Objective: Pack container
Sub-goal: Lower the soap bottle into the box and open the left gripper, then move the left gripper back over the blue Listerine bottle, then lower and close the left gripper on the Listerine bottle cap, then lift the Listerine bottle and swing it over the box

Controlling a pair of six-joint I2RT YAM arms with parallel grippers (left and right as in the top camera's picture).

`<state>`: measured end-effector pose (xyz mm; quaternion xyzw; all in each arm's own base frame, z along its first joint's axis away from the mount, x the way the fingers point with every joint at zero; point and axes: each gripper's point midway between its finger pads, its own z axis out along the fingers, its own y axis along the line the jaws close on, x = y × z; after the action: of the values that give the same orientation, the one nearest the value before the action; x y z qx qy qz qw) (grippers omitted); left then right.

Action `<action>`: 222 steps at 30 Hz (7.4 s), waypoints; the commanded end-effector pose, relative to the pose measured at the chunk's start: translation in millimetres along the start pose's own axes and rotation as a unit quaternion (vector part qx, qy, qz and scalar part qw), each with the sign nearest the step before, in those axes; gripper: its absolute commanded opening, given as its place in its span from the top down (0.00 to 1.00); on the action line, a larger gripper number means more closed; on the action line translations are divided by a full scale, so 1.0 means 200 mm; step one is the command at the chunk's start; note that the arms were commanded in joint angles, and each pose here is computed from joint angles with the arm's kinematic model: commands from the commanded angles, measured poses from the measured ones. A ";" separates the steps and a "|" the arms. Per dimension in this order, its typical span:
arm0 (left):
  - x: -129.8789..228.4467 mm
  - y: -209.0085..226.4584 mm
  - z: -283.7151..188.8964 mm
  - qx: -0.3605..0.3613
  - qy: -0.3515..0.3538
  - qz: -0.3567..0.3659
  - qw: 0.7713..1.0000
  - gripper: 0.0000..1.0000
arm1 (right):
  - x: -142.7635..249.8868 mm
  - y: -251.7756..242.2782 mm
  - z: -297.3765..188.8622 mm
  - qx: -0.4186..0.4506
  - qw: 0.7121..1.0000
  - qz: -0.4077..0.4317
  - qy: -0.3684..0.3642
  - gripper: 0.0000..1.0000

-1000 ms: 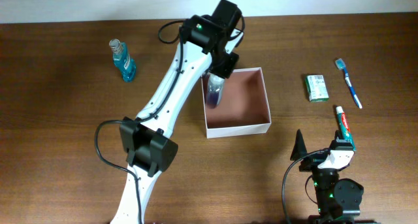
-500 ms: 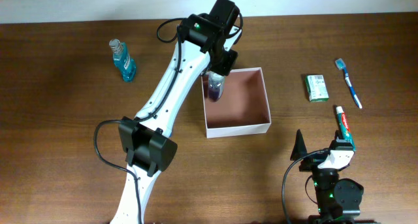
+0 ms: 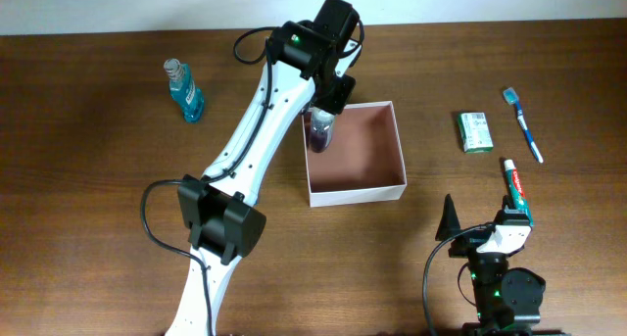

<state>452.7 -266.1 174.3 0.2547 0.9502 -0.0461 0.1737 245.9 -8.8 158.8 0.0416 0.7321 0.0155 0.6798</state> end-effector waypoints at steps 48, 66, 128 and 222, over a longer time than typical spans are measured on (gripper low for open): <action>0.08 0.53 -0.70 -0.084 -0.082 -0.128 0.985 0.01 | 0.01 -0.01 0.00 0.006 1.000 0.006 0.000 0.02; 0.39 1.25 -0.70 -0.100 -0.046 -0.236 0.965 0.01 | 0.01 -0.01 0.00 0.006 1.000 0.006 0.000 0.02; 0.43 1.53 0.22 -0.106 0.001 -0.192 0.976 0.08 | 0.01 -0.01 0.00 0.006 1.000 0.006 0.000 0.02; -0.16 -0.29 -0.99 0.160 -0.251 0.070 0.952 0.79 | 0.01 -0.01 0.00 0.006 1.000 0.006 0.000 0.02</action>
<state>381.1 -286.5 377.7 0.3270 0.8333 -0.2480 0.3703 245.9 -8.8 158.8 0.0416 0.7321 0.0155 0.6798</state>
